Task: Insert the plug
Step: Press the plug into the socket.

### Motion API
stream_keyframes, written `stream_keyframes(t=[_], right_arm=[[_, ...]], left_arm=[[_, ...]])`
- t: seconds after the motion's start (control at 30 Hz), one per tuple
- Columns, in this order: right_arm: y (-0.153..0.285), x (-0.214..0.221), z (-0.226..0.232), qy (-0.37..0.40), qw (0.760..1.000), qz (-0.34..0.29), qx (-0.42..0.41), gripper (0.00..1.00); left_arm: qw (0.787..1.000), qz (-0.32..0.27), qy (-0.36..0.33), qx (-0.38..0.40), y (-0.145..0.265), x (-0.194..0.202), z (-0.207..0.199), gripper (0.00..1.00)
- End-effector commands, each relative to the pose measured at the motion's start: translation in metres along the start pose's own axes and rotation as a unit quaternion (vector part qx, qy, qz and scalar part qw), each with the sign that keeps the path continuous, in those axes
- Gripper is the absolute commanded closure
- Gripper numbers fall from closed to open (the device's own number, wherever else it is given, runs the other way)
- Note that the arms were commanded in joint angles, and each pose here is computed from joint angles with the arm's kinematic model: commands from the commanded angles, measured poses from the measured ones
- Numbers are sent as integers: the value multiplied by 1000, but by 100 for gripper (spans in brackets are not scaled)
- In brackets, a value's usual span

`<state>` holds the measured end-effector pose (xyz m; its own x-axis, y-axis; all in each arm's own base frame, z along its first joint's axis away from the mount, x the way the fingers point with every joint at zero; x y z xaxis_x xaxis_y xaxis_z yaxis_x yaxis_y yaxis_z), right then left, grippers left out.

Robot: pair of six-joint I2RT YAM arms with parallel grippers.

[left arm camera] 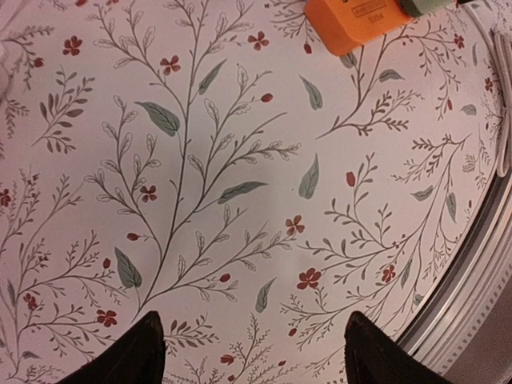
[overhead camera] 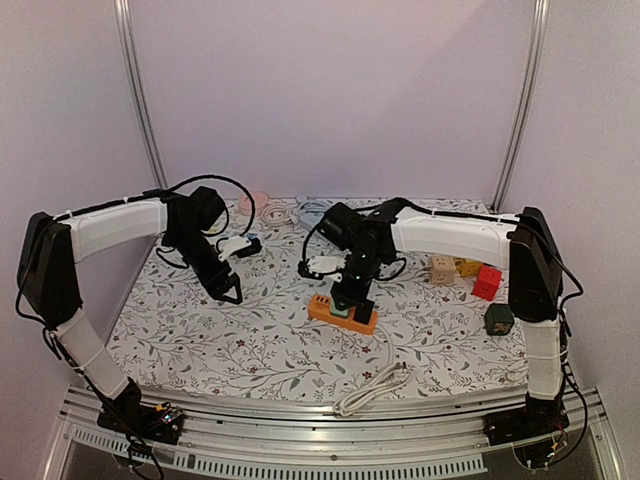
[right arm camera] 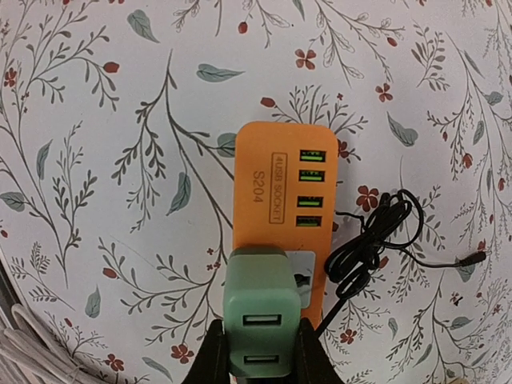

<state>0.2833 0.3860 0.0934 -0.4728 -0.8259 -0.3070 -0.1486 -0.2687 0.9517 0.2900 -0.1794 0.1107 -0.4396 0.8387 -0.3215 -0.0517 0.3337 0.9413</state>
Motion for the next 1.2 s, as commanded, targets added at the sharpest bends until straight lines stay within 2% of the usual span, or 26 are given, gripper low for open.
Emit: stream_keyframes(t=[0.0,0.03,0.3,0.47,0.7,0.8,0.87,1.0,1.1,1.17], right_arm=[[-9,-2,3,6,1000,6,-1,96],[-9,0,3,4,1000,8,-2,100],[-32,27,3,-5,999,43,0,100],[-10,5,10,-10,1000,2,-21,98],[36,-31,27,-7,994,-73,-75,81],[47,-38,17,-13,995,-89,-50,72],[47,-36,0,-37,996,-85,-13,66],[54,-14,-31,-94,993,-67,23,40],[56,4,-37,-120,991,-57,7,28],[53,10,-33,-126,991,-50,-13,25]], left_arm=[[1000,-6,9,0,-3,0,5,24],[1000,-6,10,0,-3,0,5,24],[1000,-6,10,0,-6,-1,7,24],[1000,-6,10,1,-7,-3,8,24],[1000,-7,11,3,-8,-3,8,24],[1000,-6,11,4,-8,-2,7,24],[1000,-6,11,2,-8,-2,8,24],[1000,-2,7,1,-8,0,7,24],[1000,-1,7,3,-9,1,7,24],[1000,-2,6,4,-11,0,7,24]])
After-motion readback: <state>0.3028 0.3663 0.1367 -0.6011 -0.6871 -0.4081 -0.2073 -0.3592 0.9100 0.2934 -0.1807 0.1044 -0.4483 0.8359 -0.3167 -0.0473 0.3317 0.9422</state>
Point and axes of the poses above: each gripper's point midway between its finger pads, its own y axis back along the fingers, its own z axis along the line the jaws close on, x = y × z, the point moved 1 cm from there along y, back along the fingers, and after that the axes turned 11 degrees about -y, right-handed, at the moved point
